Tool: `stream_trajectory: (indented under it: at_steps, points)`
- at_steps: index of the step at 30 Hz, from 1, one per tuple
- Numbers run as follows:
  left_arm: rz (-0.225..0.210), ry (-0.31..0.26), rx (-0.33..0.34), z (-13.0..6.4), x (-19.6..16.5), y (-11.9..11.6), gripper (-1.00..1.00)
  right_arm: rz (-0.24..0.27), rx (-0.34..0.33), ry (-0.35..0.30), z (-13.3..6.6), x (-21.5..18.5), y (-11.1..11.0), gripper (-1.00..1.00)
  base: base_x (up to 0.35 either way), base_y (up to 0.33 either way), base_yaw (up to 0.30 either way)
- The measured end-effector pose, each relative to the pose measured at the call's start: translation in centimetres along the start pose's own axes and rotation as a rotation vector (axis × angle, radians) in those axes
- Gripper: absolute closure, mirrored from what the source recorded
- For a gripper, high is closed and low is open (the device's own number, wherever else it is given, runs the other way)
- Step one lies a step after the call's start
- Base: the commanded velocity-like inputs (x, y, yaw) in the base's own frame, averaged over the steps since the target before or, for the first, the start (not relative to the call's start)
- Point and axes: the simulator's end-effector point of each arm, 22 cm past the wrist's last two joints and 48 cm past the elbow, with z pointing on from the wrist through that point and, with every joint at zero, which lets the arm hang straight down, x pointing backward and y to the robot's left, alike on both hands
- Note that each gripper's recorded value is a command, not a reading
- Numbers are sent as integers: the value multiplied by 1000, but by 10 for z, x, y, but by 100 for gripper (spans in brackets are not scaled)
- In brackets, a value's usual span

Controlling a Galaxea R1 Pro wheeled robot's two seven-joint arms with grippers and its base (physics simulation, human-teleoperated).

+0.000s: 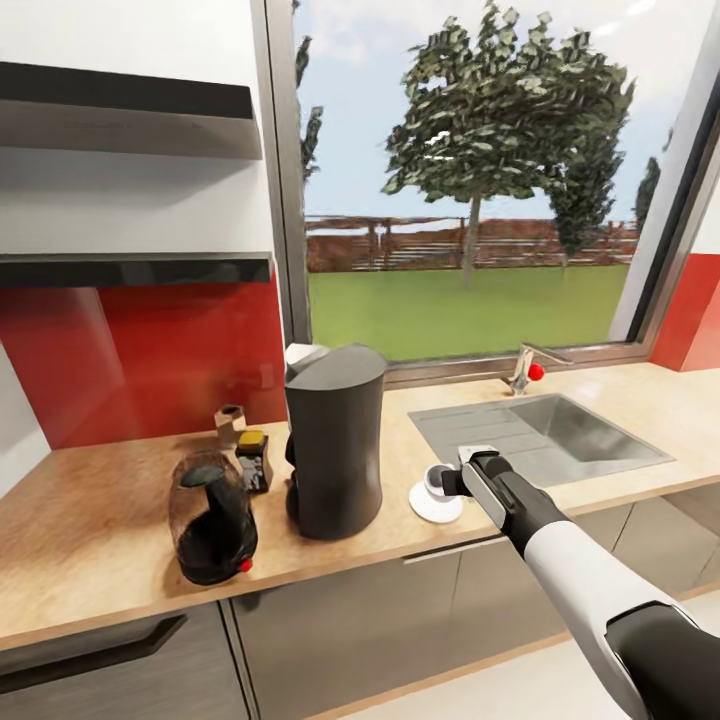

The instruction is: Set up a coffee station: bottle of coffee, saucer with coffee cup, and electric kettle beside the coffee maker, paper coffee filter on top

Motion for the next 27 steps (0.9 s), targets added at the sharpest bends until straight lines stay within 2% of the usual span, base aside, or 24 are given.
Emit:
stream_trajectory:
  at_steps: [14, 27]
  points:
    - [0, 2, 0, 0, 0, 0, -100, 3, 2, 19, 4, 8, -2, 100, 7, 0, 0]
    - [0, 1, -1, 0, 0, 0, -100, 30, 26, -12, 16, 15, -12, 100, 48, 0, 0]
